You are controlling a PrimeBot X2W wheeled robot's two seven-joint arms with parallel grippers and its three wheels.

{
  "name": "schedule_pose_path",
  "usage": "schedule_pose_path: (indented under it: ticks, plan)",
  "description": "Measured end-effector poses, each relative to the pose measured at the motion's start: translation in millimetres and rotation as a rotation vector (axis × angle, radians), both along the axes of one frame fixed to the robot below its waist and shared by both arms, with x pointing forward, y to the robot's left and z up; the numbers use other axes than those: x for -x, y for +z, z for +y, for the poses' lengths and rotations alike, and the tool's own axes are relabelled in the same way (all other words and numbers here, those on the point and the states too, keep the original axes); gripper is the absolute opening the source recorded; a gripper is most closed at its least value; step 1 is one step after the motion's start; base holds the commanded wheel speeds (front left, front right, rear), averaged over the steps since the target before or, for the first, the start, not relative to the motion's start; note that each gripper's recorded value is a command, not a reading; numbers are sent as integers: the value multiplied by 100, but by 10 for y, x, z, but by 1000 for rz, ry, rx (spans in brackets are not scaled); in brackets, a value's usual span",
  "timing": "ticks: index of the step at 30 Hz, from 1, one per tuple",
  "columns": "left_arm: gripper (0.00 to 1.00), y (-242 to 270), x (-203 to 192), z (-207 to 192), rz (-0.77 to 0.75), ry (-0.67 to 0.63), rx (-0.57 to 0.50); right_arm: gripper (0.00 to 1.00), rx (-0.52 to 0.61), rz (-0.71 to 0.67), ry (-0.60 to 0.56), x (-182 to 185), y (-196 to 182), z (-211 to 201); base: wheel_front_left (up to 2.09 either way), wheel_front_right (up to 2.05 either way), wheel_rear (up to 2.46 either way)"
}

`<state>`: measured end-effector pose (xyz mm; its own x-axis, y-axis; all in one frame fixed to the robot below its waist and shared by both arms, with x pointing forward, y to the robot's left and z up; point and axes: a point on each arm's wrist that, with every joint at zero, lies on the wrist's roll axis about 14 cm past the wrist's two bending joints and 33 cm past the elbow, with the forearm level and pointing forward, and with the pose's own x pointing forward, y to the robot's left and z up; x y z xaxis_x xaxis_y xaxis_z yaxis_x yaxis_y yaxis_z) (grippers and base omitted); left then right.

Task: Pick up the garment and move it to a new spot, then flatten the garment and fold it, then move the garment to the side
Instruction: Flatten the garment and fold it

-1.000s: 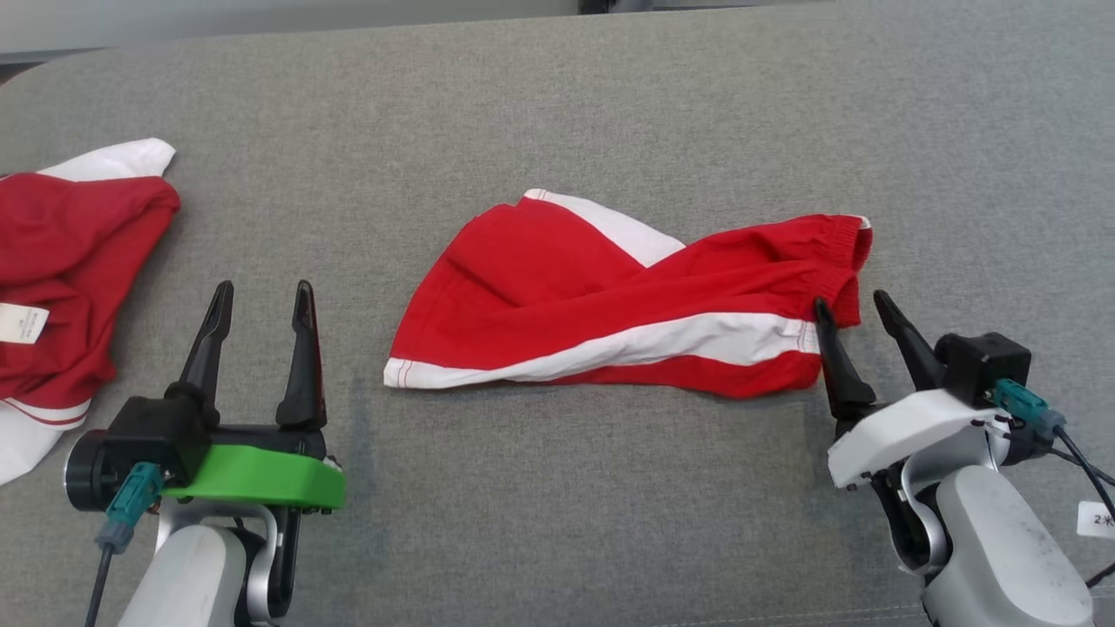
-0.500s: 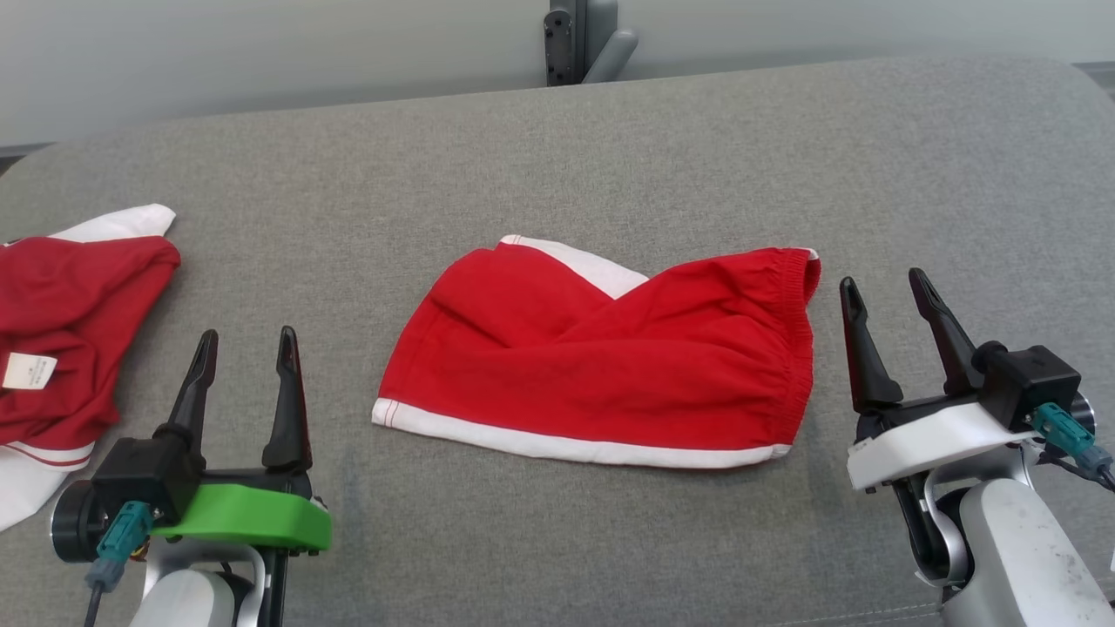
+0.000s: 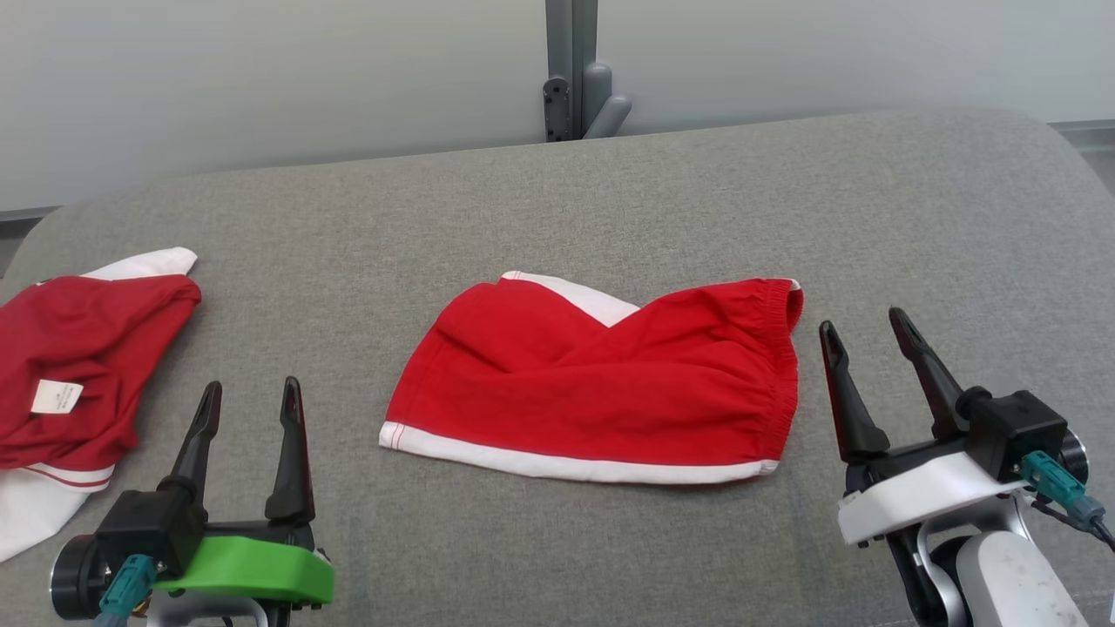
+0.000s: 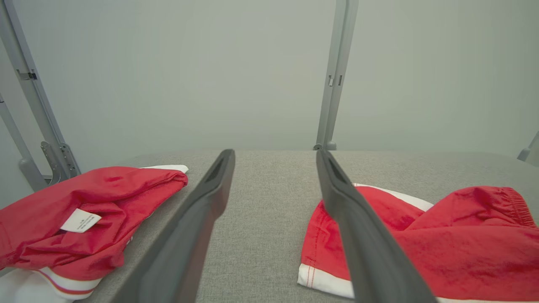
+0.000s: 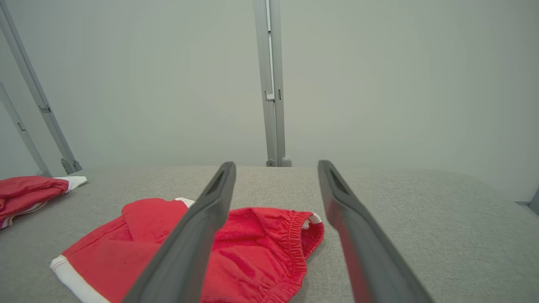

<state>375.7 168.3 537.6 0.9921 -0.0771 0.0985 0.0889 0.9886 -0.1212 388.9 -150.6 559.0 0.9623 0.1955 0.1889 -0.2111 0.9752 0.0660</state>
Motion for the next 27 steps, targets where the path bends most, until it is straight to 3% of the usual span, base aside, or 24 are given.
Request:
schedule_pose_path:
  ticks: [20,27]
  plan:
    - [100,-69,-7,-20,35,-8,-8,100,-14,45,-9,-1,-134,-1,0,0,0]
    - [100,-154,-128,-188,78,-101,-24,100,-21,79,-3,-62,-250,34,0,0,0]
